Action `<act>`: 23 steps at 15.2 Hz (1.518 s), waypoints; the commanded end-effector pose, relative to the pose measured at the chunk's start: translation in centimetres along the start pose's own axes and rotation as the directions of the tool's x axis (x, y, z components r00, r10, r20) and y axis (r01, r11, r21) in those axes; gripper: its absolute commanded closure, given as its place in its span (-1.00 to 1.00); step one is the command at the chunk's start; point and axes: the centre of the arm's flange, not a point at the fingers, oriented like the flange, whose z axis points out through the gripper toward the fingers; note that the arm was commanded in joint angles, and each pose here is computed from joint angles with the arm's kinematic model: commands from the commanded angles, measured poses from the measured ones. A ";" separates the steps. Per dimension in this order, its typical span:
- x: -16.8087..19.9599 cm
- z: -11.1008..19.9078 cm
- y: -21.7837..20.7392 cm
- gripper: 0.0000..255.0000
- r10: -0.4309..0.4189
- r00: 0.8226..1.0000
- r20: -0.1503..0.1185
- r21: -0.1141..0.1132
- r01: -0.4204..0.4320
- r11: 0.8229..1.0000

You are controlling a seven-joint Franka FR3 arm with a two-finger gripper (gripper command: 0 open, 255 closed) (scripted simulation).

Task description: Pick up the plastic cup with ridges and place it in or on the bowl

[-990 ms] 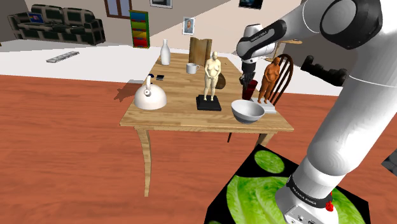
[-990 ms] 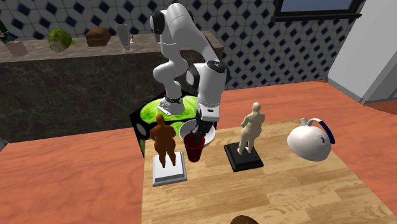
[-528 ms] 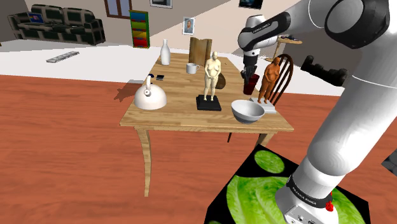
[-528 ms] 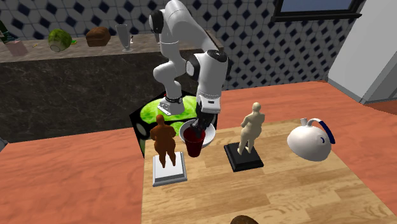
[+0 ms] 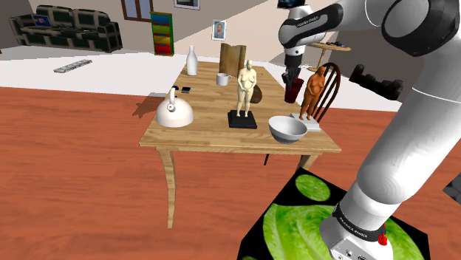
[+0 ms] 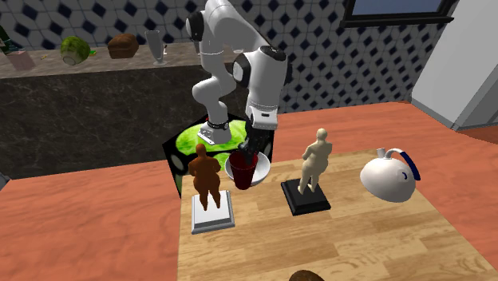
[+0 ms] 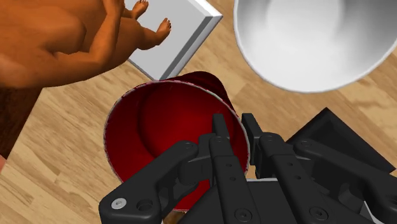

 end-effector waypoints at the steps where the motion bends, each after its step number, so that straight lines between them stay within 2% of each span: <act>1: 0.0 -0.6 0.1 1.00 0.000 1.000 0.000 0.000 0.000 1.000; 13: -10.9 -5.0 -10.5 1.00 0.000 1.000 0.000 0.000 0.000 1.000; 23: -10.6 0.2 -11.5 1.00 0.000 1.000 0.000 0.000 0.000 1.000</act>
